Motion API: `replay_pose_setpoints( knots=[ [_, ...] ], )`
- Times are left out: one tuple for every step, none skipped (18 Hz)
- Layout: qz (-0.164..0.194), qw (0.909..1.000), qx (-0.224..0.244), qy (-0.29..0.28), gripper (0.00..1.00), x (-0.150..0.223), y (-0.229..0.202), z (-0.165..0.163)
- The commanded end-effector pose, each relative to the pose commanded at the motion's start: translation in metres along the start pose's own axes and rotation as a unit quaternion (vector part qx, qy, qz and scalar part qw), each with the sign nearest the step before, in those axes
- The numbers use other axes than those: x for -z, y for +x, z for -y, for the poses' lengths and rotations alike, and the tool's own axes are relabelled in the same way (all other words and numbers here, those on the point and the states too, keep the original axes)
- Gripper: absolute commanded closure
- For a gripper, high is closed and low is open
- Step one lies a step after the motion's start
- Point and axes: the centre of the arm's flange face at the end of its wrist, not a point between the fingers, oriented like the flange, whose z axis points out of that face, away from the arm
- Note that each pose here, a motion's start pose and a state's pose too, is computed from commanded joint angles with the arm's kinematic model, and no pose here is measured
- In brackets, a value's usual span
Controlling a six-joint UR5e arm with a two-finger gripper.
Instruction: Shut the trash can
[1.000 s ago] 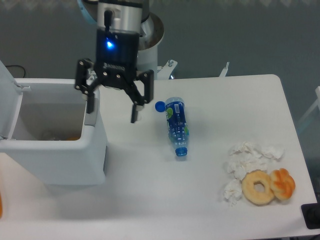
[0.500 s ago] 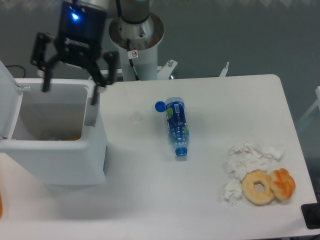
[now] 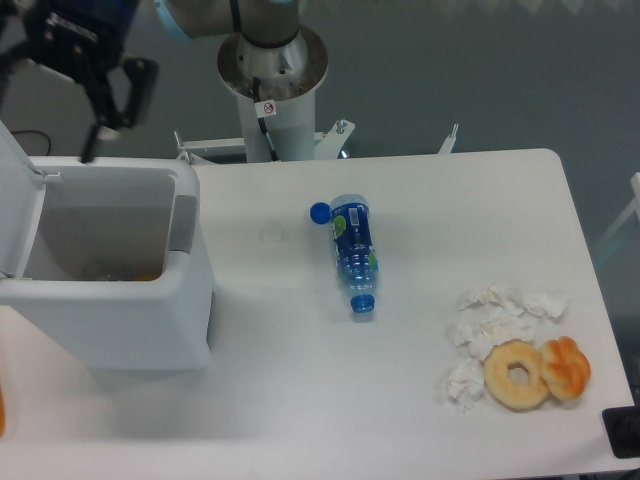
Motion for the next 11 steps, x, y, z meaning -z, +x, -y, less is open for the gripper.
replay_pose_setpoints(
  knots=[
    [-0.014,0.9999,-0.003,-0.002,0.0,-0.003,0.008,-0.001],
    [-0.025,0.9997,-0.007,-0.004,0.0,-0.006,0.015,-0.002],
    [-0.032,0.9994,-0.009,-0.005,0.0,-0.008,0.021,-0.003],
    [-0.037,0.9992,-0.014,-0.006,0.0,-0.009,0.027,-0.004],
    [-0.043,0.9989,-0.018,-0.008,0.0,-0.011,0.034,-0.005],
    [-0.052,0.9984,-0.021,-0.01,0.0,-0.013,0.042,-0.006],
    [-0.061,0.9977,-0.027,-0.012,0.0,-0.015,0.05,-0.007],
    [-0.067,0.9972,-0.031,-0.011,0.0,-0.015,0.057,-0.007],
    [-0.077,0.9964,-0.035,-0.013,0.0,-0.017,0.065,-0.008],
    [-0.087,0.9954,-0.038,-0.014,0.0,-0.019,0.072,-0.009],
    [-0.094,0.9947,-0.038,-0.016,0.0,-0.02,0.075,-0.011]
  ],
)
